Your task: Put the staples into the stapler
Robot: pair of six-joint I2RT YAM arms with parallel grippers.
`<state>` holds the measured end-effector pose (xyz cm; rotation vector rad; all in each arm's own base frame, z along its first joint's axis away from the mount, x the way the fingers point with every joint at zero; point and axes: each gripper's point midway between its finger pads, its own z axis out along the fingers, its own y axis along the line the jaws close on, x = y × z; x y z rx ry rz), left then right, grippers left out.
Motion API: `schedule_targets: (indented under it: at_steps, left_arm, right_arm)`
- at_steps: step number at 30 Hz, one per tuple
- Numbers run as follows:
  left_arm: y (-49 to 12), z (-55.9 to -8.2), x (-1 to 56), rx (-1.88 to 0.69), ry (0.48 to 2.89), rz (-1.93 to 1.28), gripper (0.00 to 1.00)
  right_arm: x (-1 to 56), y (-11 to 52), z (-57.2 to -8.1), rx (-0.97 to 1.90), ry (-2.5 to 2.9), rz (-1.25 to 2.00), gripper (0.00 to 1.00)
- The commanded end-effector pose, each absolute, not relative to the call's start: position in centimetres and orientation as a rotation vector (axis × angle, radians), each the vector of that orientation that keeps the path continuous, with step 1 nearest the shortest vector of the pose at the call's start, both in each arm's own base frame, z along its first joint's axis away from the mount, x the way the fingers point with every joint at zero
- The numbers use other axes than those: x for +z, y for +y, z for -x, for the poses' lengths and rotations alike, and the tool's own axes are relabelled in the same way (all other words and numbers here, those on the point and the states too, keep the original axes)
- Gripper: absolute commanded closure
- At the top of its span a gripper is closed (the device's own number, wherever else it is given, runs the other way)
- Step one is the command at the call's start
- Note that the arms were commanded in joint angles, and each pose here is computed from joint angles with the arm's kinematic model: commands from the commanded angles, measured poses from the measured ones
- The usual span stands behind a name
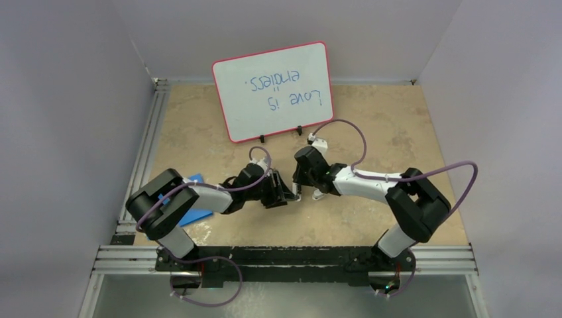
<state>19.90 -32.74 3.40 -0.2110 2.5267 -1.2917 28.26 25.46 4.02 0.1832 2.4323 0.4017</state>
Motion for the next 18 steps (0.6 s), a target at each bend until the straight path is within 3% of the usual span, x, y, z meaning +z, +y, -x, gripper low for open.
schedule_targets:
  at_steps: [1,18]
  left_arm:
    - [-29.7,-18.4,0.8,-1.081,2.618,0.181,0.47]
    - [-28.1,-19.4,3.5,-0.986,2.534,0.175,0.46]
  right_arm:
    - [5.3,24.7,-30.4,0.279,2.375,-0.197,0.79]
    - [5.9,24.0,-33.5,0.079,2.318,-0.185,0.79]
